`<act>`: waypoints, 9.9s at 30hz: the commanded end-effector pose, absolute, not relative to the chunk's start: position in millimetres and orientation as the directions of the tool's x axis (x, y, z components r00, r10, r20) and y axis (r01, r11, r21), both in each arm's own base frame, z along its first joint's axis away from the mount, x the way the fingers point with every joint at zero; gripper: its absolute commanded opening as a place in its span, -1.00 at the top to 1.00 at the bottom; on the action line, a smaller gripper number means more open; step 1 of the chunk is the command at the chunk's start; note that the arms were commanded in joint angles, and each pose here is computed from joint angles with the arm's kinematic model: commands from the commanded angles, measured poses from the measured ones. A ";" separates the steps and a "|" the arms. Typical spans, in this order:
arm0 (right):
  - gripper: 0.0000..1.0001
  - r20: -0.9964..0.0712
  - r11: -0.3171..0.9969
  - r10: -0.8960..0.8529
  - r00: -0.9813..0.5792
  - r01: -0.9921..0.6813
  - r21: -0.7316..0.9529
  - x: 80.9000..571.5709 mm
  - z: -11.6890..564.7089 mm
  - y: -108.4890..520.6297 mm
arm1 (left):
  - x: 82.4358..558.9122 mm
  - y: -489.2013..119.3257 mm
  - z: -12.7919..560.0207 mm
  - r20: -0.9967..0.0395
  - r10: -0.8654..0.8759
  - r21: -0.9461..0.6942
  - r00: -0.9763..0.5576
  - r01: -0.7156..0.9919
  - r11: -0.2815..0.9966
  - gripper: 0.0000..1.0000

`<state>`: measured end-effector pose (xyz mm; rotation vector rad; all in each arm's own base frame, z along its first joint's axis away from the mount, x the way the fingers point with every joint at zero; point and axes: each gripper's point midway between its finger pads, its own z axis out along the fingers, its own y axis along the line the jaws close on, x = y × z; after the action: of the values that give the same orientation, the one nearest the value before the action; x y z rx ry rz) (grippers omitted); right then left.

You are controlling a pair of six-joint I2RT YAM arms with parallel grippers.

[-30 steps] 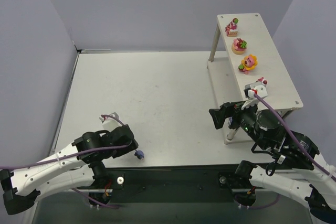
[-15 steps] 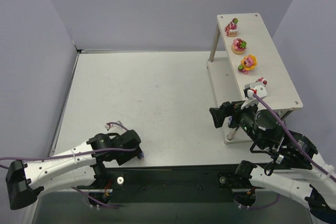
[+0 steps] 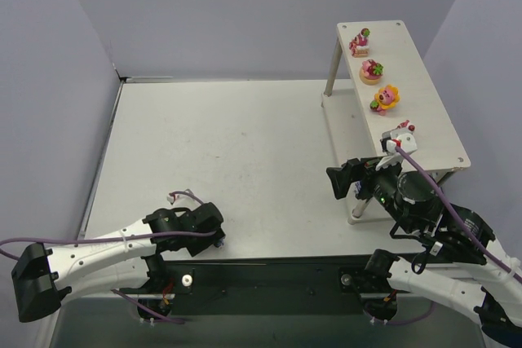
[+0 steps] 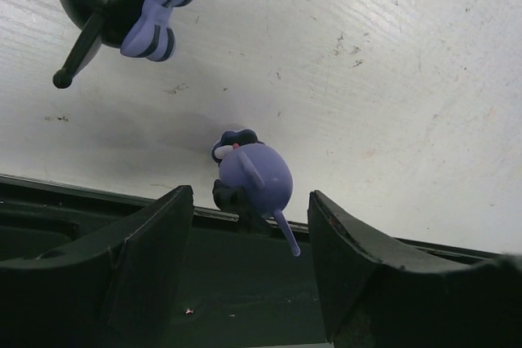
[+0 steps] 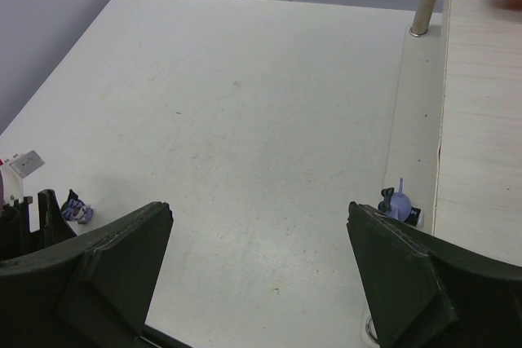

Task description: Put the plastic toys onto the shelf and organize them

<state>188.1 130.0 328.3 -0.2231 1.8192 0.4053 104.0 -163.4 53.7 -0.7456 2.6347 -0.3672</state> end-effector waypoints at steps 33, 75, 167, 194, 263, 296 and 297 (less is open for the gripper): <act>-0.87 -0.968 0.944 0.060 -0.243 -0.302 0.134 193.9 336.3 116.3 | 158.6 -255.0 127.8 -0.518 -0.289 -0.413 -0.805 -0.061 0.909 1.00; -0.85 -0.969 0.935 0.094 -0.227 -0.316 0.164 186.4 351.9 109.9 | 379.5 -517.2 167.4 -0.525 -0.106 -0.586 -0.844 0.269 0.764 1.00; -0.84 -0.958 0.949 0.049 -0.283 -0.286 0.133 194.1 335.6 117.5 | 309.5 -380.5 77.1 -0.532 -0.108 -0.348 -0.840 0.100 0.932 0.42; -0.91 -0.961 0.947 0.043 -0.272 -0.296 0.126 193.4 342.7 116.8 | 316.6 -377.7 82.9 -0.552 -0.115 -0.354 -0.825 0.107 0.929 -0.81; -0.64 -0.732 0.220 -0.679 -0.066 -0.969 -0.116 215.0 131.1 417.6 | 184.0 -59.2 154.7 -0.700 -0.471 -0.317 -0.536 -0.357 0.878 -0.78; -0.66 -0.835 0.498 -0.538 -0.115 -0.843 -0.205 209.9 219.4 310.0 | 171.9 -109.7 46.4 -0.460 -0.336 -0.229 -0.822 -0.256 0.939 0.30; -0.66 -0.838 0.499 -0.535 -0.113 -0.842 -0.205 209.2 221.2 308.9 | 172.7 -109.8 47.4 -0.463 -0.334 -0.229 -0.821 -0.253 0.940 0.35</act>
<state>207.2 317.6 206.8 -1.2176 1.8027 0.4099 162.1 -102.9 41.1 -0.4160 2.6206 -0.1657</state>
